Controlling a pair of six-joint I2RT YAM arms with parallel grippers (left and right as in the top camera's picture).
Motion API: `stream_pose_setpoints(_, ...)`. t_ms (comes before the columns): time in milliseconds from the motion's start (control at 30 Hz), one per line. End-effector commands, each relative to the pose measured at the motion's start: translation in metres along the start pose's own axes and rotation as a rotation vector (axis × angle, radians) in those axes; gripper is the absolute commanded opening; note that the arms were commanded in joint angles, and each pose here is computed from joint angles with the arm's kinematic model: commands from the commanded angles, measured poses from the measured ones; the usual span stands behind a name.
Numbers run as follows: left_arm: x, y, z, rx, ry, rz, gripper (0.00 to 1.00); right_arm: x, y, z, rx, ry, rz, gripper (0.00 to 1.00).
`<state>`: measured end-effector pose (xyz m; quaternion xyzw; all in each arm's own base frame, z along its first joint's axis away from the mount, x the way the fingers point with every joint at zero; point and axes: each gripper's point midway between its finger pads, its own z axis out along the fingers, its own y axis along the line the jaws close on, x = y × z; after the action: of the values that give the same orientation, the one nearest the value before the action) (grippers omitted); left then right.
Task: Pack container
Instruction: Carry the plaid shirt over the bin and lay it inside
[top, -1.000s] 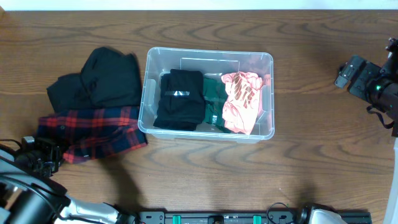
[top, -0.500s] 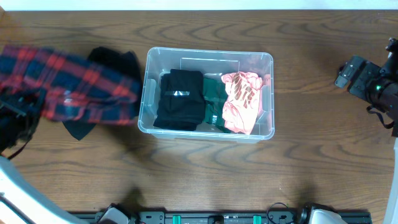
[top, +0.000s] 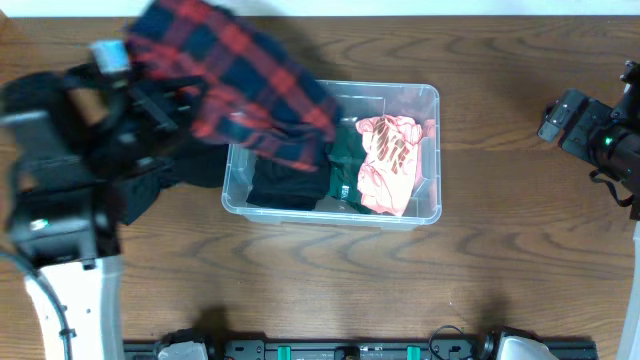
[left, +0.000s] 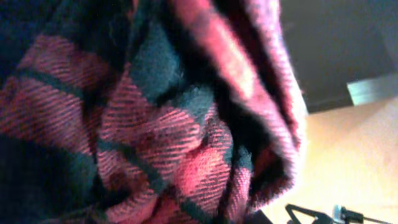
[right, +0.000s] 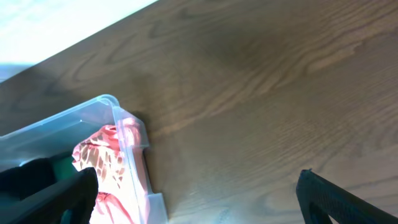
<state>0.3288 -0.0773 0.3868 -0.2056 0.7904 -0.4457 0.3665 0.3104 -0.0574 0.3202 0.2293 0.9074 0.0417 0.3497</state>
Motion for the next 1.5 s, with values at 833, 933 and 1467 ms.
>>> stream_pose_setpoints(833,0.117,0.089,0.165,-0.585,0.017,-0.106,0.15,0.000,-0.001,0.001,0.003,0.003,0.007,0.99)
stream_pose_setpoints(933,0.115,0.110,0.150,-0.694,0.021,-0.018,0.48,0.000,-0.001,0.001,0.003,0.003,0.007,0.99)
stream_pose_setpoints(1467,0.053,0.090,0.112,-0.515,0.139,0.449,0.59,0.000,-0.001,0.001,0.003,0.003,0.007,0.99)
